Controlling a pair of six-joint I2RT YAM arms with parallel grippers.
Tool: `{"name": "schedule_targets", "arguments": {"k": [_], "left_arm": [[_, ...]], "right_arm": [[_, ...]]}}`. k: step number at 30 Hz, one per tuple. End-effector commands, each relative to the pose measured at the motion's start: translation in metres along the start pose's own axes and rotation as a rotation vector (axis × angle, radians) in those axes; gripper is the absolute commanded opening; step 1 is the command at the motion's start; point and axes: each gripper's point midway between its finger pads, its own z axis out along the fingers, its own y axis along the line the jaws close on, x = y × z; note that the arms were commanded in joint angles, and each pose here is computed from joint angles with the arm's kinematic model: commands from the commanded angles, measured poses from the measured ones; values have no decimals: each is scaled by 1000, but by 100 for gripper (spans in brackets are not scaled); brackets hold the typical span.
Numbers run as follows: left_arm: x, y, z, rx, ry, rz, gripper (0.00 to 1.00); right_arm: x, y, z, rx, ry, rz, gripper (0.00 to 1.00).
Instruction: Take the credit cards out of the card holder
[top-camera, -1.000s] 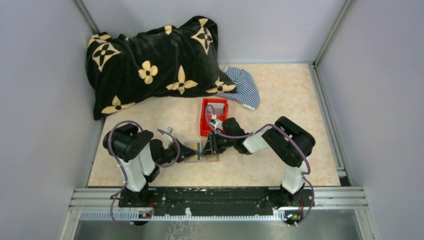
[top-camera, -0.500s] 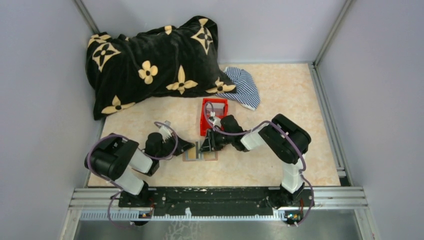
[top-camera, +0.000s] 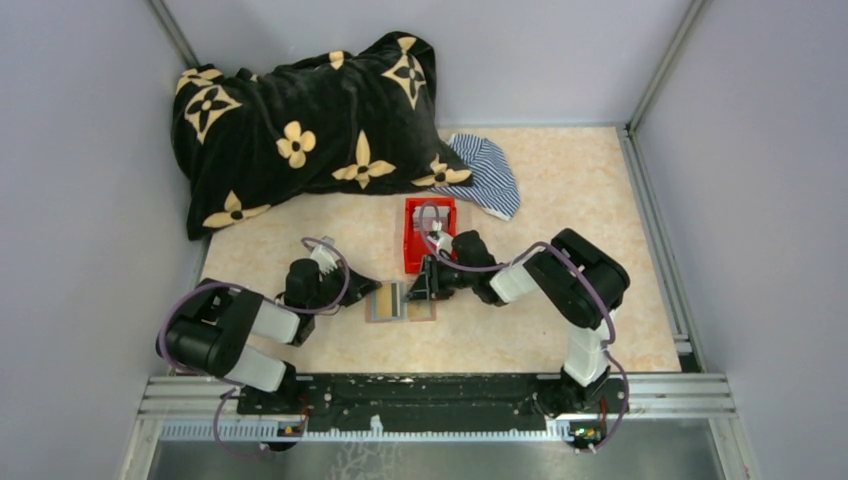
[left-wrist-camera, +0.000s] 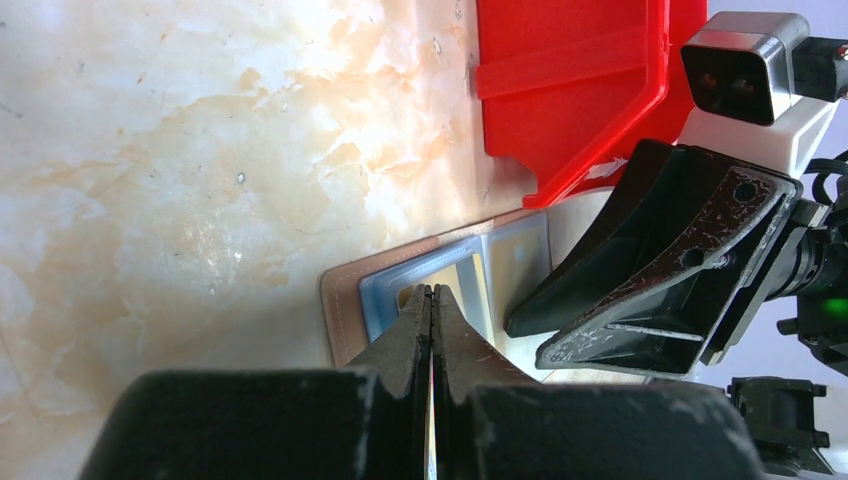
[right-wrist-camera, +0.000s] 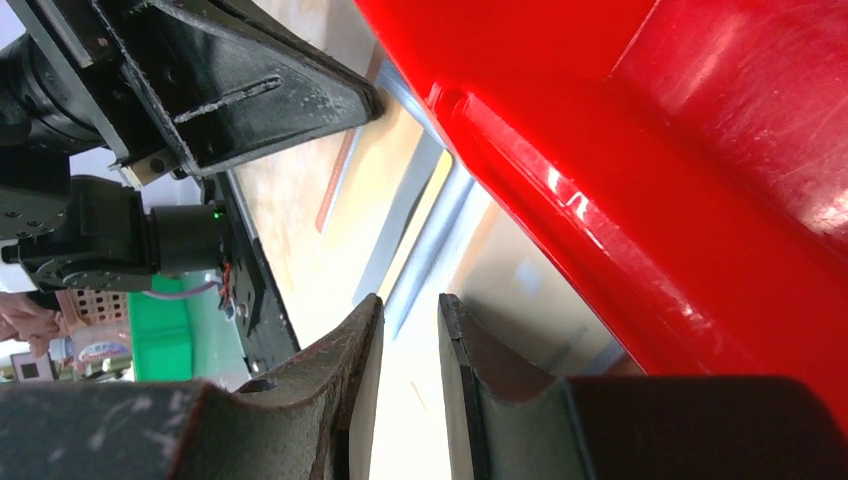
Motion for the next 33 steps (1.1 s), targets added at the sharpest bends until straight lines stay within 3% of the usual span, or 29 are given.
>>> {"name": "schedule_targets", "arguments": {"k": [1,14,33], "left_arm": [[34,43,-15,-147,88,-21,0],[42,47,-15,-144,113,-36,0],[45,46,-13,-112,113,-49,0]], "right_arm": [[3,-22,-12,106,-23,10,29],[-8,-11,-19,111,-23,-35,29],[11,33,12,13,26,-58,30]]}}
